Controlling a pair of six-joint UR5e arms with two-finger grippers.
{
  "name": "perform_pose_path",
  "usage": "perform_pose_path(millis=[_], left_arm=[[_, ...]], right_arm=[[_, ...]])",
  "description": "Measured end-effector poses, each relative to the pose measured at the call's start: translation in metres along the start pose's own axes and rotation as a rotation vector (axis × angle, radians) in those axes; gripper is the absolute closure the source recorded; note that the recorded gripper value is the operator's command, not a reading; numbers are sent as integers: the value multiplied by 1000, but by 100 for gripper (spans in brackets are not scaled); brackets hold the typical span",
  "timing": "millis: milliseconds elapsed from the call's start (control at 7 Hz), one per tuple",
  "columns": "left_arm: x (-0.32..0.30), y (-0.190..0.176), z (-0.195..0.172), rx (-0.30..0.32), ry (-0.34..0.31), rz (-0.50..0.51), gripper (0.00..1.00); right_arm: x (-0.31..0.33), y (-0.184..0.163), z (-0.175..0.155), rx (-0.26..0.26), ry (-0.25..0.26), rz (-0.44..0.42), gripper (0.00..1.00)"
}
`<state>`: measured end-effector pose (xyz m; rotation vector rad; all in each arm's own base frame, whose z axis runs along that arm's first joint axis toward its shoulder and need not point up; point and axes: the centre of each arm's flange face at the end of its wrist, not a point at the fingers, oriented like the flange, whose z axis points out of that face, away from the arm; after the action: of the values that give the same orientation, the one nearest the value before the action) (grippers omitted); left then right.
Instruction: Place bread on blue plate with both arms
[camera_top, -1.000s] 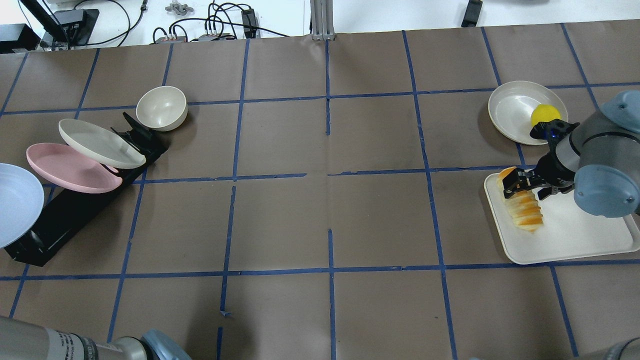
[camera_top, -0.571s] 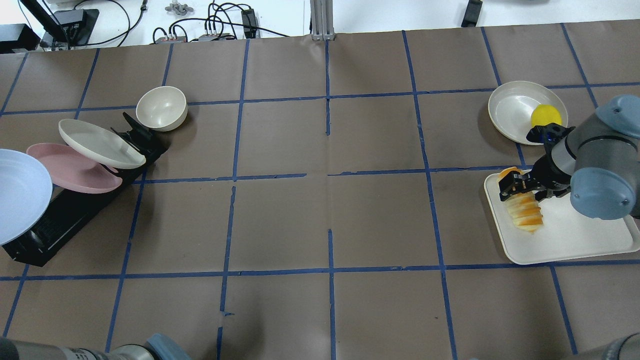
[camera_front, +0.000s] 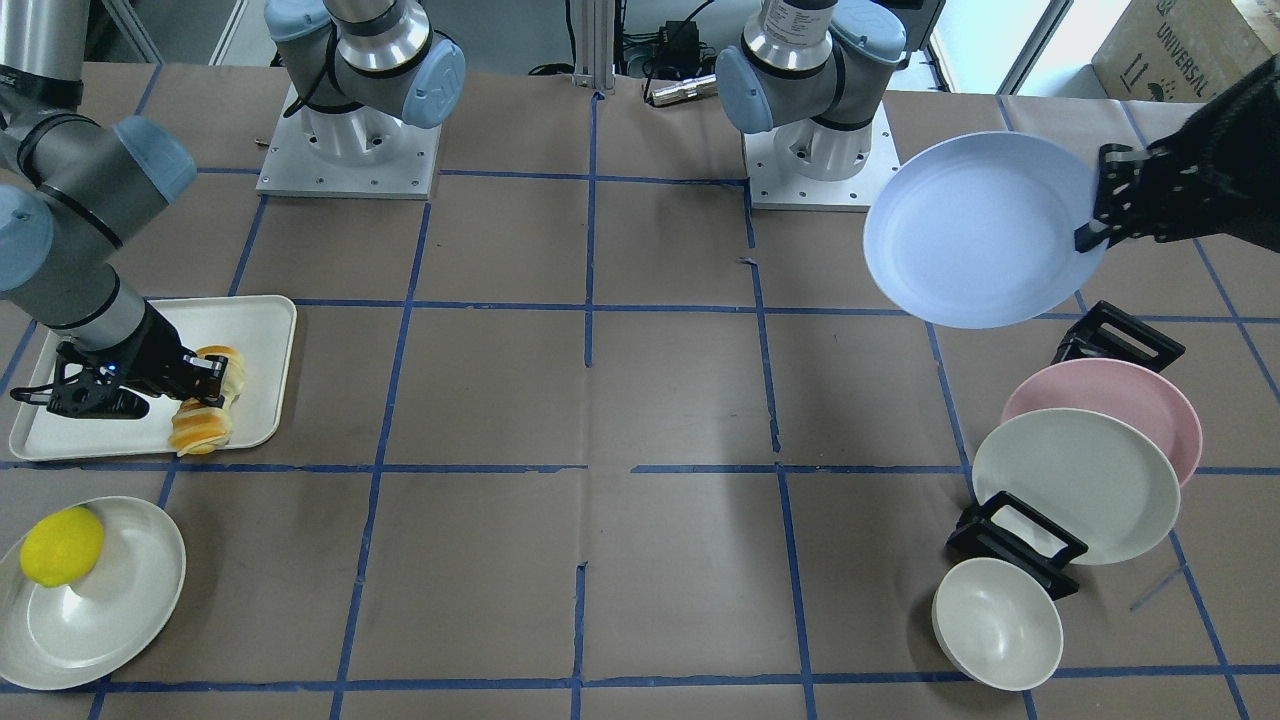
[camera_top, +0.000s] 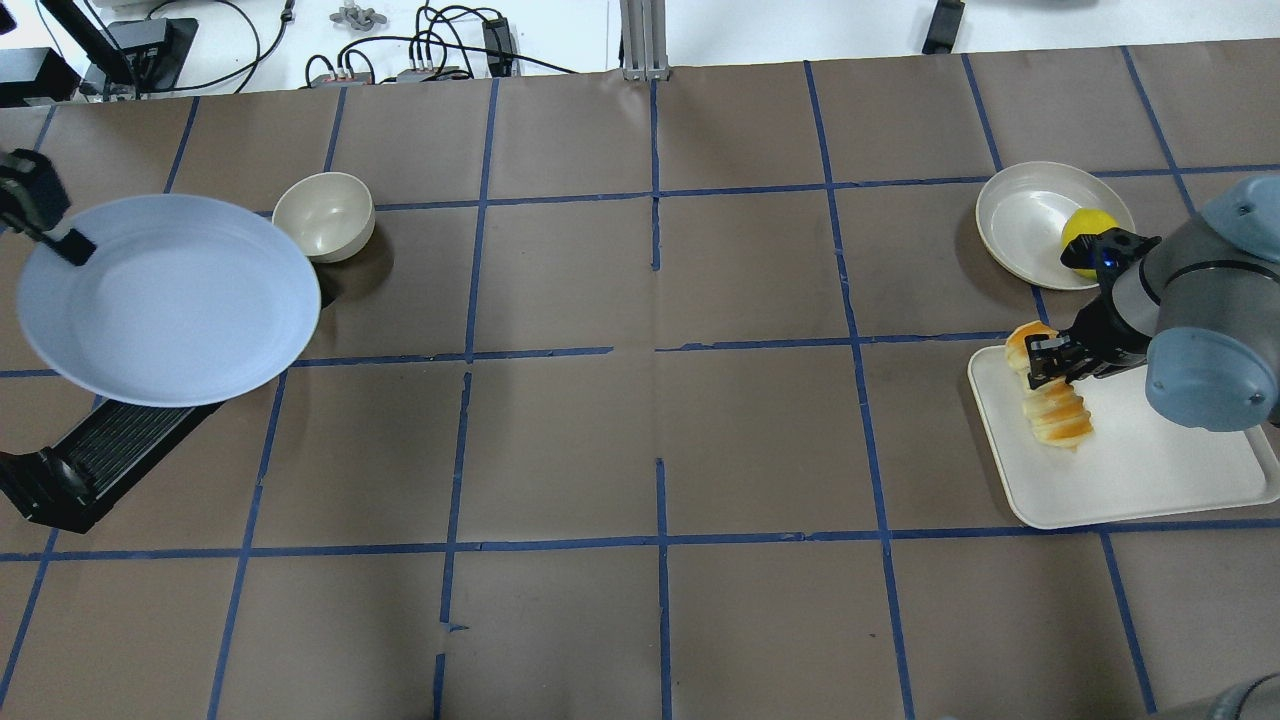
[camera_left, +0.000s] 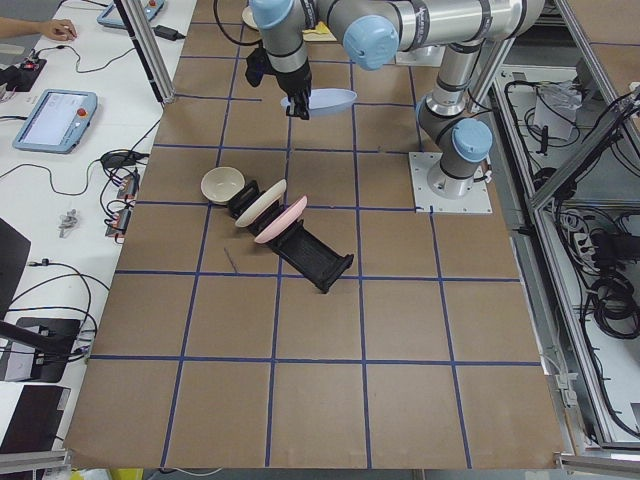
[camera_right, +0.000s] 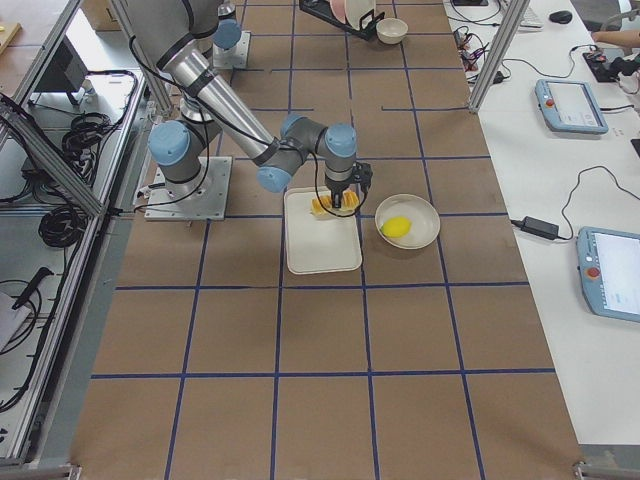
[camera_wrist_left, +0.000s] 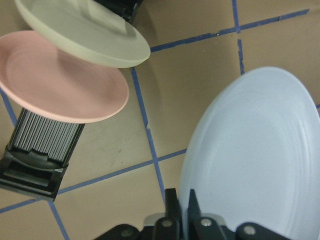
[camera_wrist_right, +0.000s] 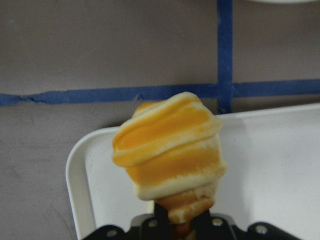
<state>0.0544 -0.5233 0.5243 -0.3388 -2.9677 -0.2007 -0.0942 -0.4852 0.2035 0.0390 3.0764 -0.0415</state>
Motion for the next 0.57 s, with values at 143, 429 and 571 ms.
perform_pose_path(millis=[143,429,571], left_arm=[[48,-24,6,23,-36,-20,97],[123,-53,19,92,-86,-89,97],[139,-59,21,126,-96,-142,97]], right_arm=[[-4,-6,-19,27,15,-22,88],[-33,-18,-72,85,43,-77,88],[-54,-23,-99,100,45,-85,87]])
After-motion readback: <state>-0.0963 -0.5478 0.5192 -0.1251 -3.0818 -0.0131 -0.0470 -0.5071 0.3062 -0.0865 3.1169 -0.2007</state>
